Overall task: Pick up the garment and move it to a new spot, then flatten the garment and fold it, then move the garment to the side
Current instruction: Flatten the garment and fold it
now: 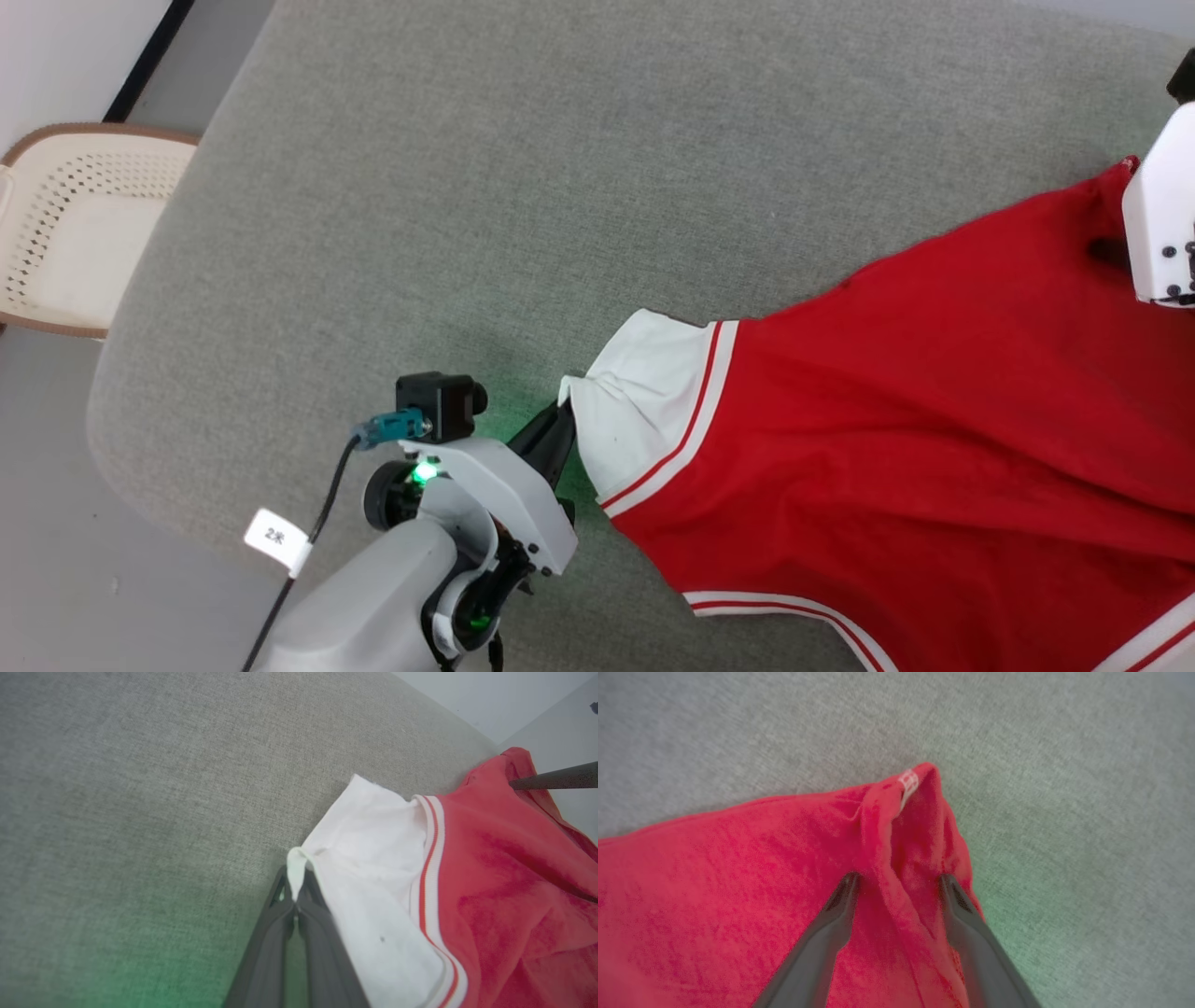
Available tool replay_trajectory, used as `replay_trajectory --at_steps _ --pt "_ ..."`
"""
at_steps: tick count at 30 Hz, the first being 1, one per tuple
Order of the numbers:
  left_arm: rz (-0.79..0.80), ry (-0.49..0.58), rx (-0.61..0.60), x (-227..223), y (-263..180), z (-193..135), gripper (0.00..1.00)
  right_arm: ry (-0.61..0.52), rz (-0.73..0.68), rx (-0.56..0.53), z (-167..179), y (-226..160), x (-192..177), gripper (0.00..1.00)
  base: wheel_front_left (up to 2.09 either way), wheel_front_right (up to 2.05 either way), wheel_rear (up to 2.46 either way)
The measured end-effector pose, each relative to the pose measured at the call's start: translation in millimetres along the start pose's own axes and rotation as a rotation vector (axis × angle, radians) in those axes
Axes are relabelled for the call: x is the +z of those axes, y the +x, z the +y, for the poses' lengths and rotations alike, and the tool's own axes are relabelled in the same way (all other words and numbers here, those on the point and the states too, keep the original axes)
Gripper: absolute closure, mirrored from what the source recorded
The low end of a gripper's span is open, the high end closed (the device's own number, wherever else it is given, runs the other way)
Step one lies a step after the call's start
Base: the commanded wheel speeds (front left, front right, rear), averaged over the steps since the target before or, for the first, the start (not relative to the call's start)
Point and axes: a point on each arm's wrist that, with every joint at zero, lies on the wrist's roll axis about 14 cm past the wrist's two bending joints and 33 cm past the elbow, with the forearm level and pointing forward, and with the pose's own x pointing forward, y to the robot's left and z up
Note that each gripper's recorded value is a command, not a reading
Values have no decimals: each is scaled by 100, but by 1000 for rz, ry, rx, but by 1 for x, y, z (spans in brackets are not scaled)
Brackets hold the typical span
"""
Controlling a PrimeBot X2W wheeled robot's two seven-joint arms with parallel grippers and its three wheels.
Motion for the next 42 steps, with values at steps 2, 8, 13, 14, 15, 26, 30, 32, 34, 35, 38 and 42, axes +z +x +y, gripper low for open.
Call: replay_trajectory --at_steps 2,8,13,14,15,26,30,32,34,35,38,42 --pt "-1 1 3 1 1 1 100 -2 -10 -4 1 2 2 100 0 0 0" --pt "-5 4 6 3 3 4 100 3 -57 -14 0 -4 8 100 0 0 0" --pt "-14 18 -5 7 5 1 100 12 -104 -36 -11 -19 10 100 0 0 0" --pt "-16 20 -9 8 6 0 100 15 -118 -39 -13 -23 12 100 0 0 0" --pt "-17 23 -13 9 6 -1 100 16 -133 -41 -14 -27 13 100 0 0 0" --pt "-26 56 -49 21 11 -11 100 35 -328 -58 -29 -70 18 100 0 0 0" --pt "-67 117 -65 54 15 -14 100 35 -425 -69 -29 -91 28 100 0 0 0" --pt "-93 156 -74 77 17 -19 100 31 -479 -83 -29 -104 34 100 0 0 0" --pt "-116 191 -90 100 19 -27 100 30 -537 -93 -28 -118 43 100 0 0 0" --pt "-126 220 -97 111 20 -31 100 26 -571 -101 -27 -127 50 100 0 0 0" --pt "-174 297 -110 155 21 -45 100 23 -694 -132 -29 -160 72 100 0 0 0" --pt "-239 381 -124 214 19 -71 100 12 -843 -169 -26 -202 98 100 0 0 0"
